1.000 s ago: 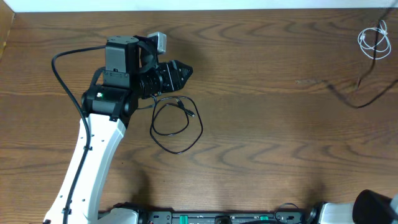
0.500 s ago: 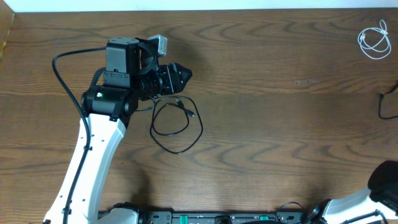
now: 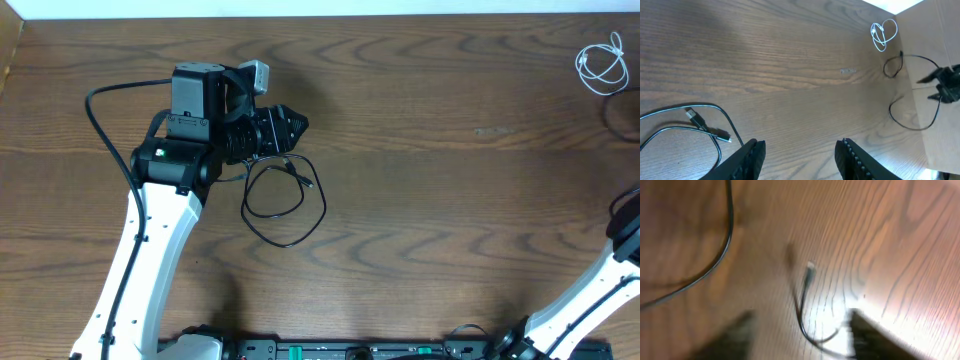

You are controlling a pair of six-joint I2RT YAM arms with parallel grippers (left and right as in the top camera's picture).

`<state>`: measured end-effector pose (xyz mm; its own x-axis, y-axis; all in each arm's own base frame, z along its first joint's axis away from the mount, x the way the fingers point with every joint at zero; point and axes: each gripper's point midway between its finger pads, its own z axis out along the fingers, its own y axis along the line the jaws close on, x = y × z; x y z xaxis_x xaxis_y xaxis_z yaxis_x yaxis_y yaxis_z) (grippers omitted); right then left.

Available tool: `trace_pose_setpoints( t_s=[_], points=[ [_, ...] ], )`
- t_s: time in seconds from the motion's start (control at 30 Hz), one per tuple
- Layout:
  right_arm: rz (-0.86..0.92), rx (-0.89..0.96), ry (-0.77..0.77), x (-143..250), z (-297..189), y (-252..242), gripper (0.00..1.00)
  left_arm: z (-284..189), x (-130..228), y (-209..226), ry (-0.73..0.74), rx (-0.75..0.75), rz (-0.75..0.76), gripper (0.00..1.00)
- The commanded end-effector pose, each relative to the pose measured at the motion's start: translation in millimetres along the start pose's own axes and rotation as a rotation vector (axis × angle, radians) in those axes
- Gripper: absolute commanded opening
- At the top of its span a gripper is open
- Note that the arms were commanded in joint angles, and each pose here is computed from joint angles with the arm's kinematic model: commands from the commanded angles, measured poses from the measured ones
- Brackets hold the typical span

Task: Untangle cables
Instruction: 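Return the right gripper and grasp the remaining black cable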

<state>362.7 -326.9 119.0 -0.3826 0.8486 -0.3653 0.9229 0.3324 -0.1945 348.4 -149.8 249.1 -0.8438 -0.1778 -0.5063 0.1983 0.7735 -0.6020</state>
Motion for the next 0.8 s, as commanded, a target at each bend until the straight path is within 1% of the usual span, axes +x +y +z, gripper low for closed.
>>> trace_pose_setpoints(
  t_s=[0.0, 0.1, 0.17, 0.2, 0.23, 0.3, 0.37, 0.43, 0.47, 0.57, 0.6, 0.63, 0.7, 0.73, 0.77],
  points=[
    [-0.007, -0.08, 0.054, 3.9, 1.8, 5.4, 0.99, -5.0, -7.3, -4.7, -0.021, 0.001, 0.025, 0.5],
    [-0.018, -0.187, 0.052, -4.7, -15.7, 6.1, 0.99, -5.0, -7.2, -4.6, -0.021, 0.001, 0.025, 0.5],
    [-0.049, -0.281, 0.014, -17.3, -39.0, 5.5, 0.99, -5.0, -7.3, -4.7, -0.021, 0.001, 0.025, 0.5],
    [-0.099, -0.362, -0.02, -24.4, -56.5, 9.8, 0.99, -5.0, -7.2, -4.6, -0.021, 0.001, 0.025, 0.5],
    [-0.114, -0.395, -0.035, -27.2, -64.8, 10.8, 0.99, -5.0, -7.3, -4.7, -0.021, 0.001, 0.025, 0.5],
    [-0.165, -0.553, -0.121, -40.2, -110.3, 12.9, 0.99, -5.0, -7.3, -4.7, -0.021, 0.001, 0.026, 0.5],
    [-0.207, -0.663, -0.217, -49.2, -152.3, 9.6, 0.99, -5.0, -7.2, -4.6, -0.021, 0.001, 0.025, 0.5],
    [-0.24, -0.706, -0.294, -54.4, -179.2, 6.2, 0.99, -5.0, -7.2, -4.6, -0.021, 0.001, 0.025, 0.5],
    [-0.284, -0.752, -0.345, -53.9, -200.5, 6.3, 0.98, -5.0, -7.3, -4.7, -0.021, 0.001, 0.025, 0.5],
    [-0.391, -0.904, -0.389, -39.2, -239.0, 18.8, 0.95, -5.0, -7.7, -4.8, -0.023, 0.001, 0.033, 0.5],
    [-0.436, -0.985, -0.392, -29.7, -254.4, 26.0, 0.94, -5.2, -8.7, -5.3, -0.027, 0.002, 0.068, 0.5],
    [-0.509, -1.108, -0.383, -12.3, -275.2, 38.1, 0.92, -6.2, -10.6, -2.7, -0.038, -0.017, 0.125, 0.5],
    [-0.593, -1.229, -0.344, 14.2, -295.0, 53.2, 0.9, -10.8, -16.7, 9.5, -0.074, -0.1, 0.13, 0.5],
    [-0.623, -1.254, -0.318, 26.2, -299.2, 59.3, 0.9, -14.9, -19.6, 14.2, -0.094, -0.139, 0.132, 0.5],
    [-0.673, -1.268, -0.274, 46.6, -303.0, 69.6, 0.9, -21.9, -22.8, 19.4, -0.121, -0.187, 0.135, 0.5]
  ],
)
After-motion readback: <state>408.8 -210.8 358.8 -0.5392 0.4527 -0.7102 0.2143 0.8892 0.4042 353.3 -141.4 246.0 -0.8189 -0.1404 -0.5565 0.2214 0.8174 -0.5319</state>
